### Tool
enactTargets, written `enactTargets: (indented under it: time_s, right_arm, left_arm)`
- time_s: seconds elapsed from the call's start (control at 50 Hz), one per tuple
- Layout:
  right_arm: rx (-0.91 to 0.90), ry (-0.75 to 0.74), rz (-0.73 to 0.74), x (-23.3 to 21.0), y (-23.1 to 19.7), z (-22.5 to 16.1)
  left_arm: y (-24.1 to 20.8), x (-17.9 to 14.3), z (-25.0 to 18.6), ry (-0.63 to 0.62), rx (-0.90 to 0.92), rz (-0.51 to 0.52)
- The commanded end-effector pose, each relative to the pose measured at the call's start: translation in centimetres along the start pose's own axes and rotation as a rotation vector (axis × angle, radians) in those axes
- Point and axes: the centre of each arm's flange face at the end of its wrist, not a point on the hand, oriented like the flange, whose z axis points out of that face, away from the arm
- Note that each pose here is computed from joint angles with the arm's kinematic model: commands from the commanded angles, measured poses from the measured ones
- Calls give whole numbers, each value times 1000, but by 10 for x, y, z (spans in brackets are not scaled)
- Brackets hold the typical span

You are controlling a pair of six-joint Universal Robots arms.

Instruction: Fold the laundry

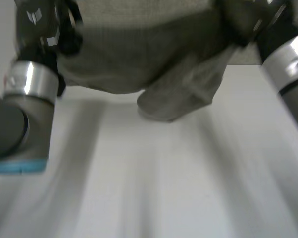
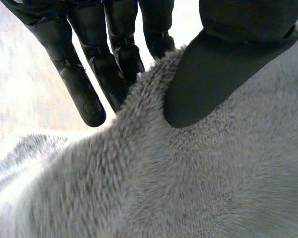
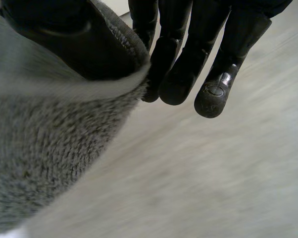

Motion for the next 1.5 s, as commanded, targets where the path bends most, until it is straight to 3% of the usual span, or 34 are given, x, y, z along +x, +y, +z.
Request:
enactTargets:
  time_s: [0.02,0.1,0.2,0.28,0.4,0.56,0.7,0.88,1.22,1.5]
  right_arm:
    - [-324,-289,124,-70,71,-43]
    - [-538,-447,133,-102,110,-76]
    - [-665,-592,66,-116,124,-99]
    - [-686,-629,50,-116,122,-104]
    - [-678,-609,57,-110,118,-102]
    - [-674,-592,67,-113,122,-106]
    - [-684,-595,72,-116,127,-111]
    - [-676,-590,67,-118,130,-112]
    - [-679,-590,67,-119,131,-114]
    - [-679,-593,68,-120,132,-115]
  left_arm:
    - [64,-17,-62,-26,-238,46]
    - [104,-27,-99,-26,-411,77]
    - [134,-27,-130,44,-591,157]
    - [135,-25,-145,116,-693,262]
    - [130,-19,-150,177,-752,323]
    - [111,-21,-115,170,-708,379]
    - [102,-57,-67,55,-636,390]
    - [124,-49,-49,247,-634,320]
    - [164,-58,-24,313,-685,467]
    - [191,-62,-28,342,-787,476]
